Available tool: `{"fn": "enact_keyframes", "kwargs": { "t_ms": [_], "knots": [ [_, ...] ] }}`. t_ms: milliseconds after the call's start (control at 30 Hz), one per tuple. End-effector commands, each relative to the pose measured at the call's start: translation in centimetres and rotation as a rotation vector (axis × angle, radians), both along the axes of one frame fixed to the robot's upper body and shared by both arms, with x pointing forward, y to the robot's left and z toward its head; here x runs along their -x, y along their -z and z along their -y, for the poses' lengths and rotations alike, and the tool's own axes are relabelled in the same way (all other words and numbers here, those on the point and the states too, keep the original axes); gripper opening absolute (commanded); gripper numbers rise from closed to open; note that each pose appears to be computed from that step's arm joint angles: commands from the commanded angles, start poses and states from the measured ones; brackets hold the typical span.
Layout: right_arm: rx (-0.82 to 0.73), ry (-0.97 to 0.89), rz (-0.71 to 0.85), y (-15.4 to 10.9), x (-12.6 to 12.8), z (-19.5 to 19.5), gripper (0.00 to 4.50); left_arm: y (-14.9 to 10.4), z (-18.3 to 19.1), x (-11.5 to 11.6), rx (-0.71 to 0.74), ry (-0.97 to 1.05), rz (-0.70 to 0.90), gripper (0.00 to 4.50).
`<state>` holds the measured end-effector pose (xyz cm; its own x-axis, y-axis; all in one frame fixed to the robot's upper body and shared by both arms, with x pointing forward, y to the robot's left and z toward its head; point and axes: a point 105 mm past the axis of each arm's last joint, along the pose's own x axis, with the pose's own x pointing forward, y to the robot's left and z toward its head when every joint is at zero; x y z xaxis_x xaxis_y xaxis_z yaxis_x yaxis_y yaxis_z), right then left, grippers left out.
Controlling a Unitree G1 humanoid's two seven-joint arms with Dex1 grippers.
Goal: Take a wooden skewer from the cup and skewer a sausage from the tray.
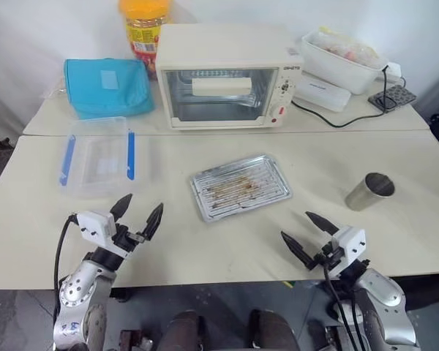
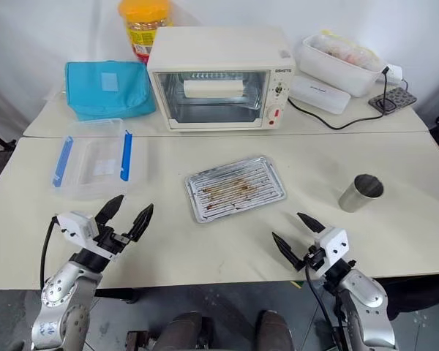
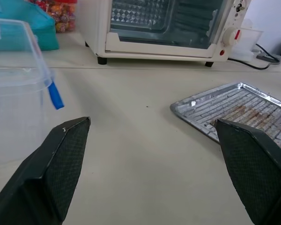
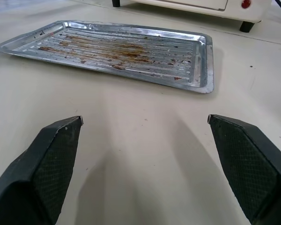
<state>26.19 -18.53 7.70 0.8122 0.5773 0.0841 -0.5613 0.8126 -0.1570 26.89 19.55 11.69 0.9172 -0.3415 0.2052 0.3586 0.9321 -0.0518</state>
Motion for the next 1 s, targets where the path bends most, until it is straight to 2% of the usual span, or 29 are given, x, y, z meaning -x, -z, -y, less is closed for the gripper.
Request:
{"fn": "enact_keyframes", "kwargs": {
  "t_ms": [33, 133, 267, 667, 833, 1000],
  "knots": [
    [-0.001, 0.029, 0.022, -0.4, -0.2, 0.2, 4.47, -0.5, -0.1, 0.3, -0.025, -0.02, 0.032, 4.5],
    [-0.04, 0.128, 0.045, -0.7, -0.7, 1.1, 4.47, -0.4, -0.6, 0.5, -0.027, -0.05, 0.032, 4.5],
    [-0.094, 0.162, 0.065, -1.5, -0.9, 1.3, 4.47, -0.4, -0.6, 0.6, -0.007, -0.047, 0.038, 4.5],
    [-0.092, 0.086, 0.08, -2.5, -1.7, -0.7, 4.47, 0.2, -1.9, 0.6, 0.001, -0.1, 0.04, 4.5],
    [-0.093, 0.047, 0.084, -2.9, -1.9, -1.6, 4.47, -0.7, -1.3, -0.2, 0.022, -0.105, 0.073, 4.5],
    [-0.076, 0.074, 0.085, -3.0, -1.8, -0.8, 4.47, 0.5, -1.7, 1.1, 0.007, -0.109, 0.027, 4.5]
  ]
}}
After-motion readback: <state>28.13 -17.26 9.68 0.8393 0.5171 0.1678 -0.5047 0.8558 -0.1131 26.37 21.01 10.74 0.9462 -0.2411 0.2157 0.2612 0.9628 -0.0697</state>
